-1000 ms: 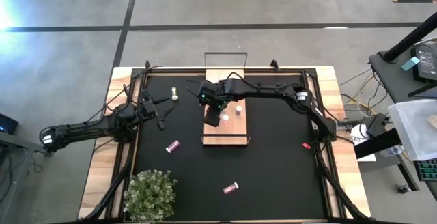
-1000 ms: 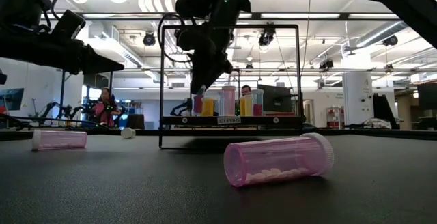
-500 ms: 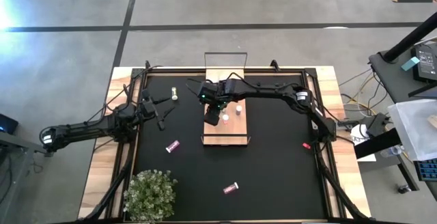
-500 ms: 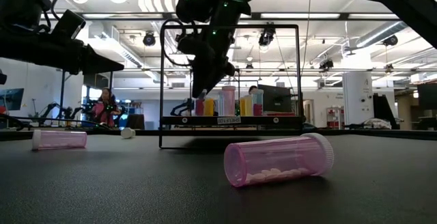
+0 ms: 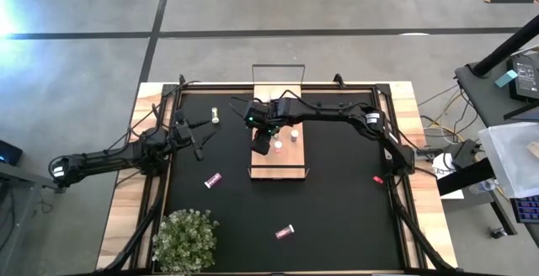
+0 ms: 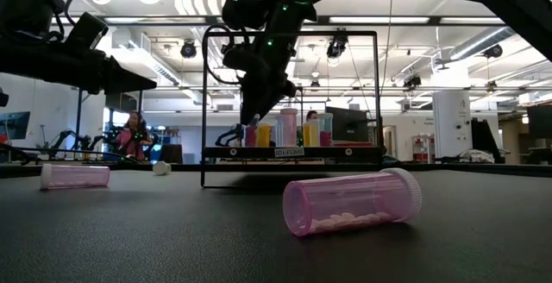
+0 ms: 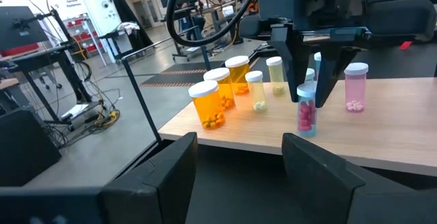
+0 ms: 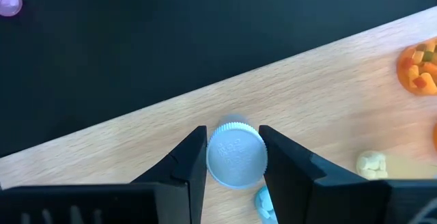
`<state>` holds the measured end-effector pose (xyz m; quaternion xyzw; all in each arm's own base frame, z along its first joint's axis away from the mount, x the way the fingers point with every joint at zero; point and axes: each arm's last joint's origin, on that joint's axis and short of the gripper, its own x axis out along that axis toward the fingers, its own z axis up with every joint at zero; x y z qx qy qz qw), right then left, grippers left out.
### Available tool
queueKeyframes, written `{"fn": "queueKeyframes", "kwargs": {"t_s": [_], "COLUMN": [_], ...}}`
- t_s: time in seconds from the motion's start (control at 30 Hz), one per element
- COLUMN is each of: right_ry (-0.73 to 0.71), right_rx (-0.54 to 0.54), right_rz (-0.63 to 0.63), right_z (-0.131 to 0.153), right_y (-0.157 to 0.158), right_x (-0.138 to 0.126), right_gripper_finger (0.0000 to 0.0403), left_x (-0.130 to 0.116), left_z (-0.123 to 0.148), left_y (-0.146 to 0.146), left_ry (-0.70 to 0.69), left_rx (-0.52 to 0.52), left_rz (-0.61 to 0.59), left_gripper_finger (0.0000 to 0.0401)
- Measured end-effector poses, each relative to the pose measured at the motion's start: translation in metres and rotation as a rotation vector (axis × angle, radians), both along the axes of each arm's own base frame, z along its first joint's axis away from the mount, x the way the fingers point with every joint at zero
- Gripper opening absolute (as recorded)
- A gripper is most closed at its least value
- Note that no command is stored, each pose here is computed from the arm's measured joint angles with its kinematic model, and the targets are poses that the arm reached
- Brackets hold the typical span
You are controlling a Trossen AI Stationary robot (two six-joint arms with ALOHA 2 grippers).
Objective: Pick and place medicine bottles onto shelf by color
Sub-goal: Put the blue medicine bottle on the shelf aligned with the other blue medicine bottles, then put the bottom pink medicine bottle on the shelf aligned with the other pink medicine bottle
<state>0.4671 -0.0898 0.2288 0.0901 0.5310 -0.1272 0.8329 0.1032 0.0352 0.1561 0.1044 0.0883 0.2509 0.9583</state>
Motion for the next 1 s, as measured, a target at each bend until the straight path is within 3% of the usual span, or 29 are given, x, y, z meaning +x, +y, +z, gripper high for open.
{"fn": "queueKeyframes", "kwargs": {"t_s": [0.27, 0.67, 1.0], "right_ry": [0.003, 0.001, -0.028], "right_rx": [-0.012, -0.014, -0.031], "right_rz": [-0.005, 0.0, 0.022], "right_z": [0.0, 0.003, 0.046], "right_y": [0.0, 0.0, 0.004], "right_x": [0.0, -0.001, -0.018], "right_gripper_finger": [0.0116, 0.018, 0.0179], "left_x": [0.0, 0.0, 0.0], "left_z": [0.0, 0.0, 0.0], "left_y": [0.0, 0.0, 0.0], "left_ry": [0.0, 0.0, 0.0], "left_rx": [0.0, 0.0, 0.0], "left_rz": [0.0, 0.0, 0.0], "left_gripper_finger": [0.0199, 0.0199, 0.0199]}}
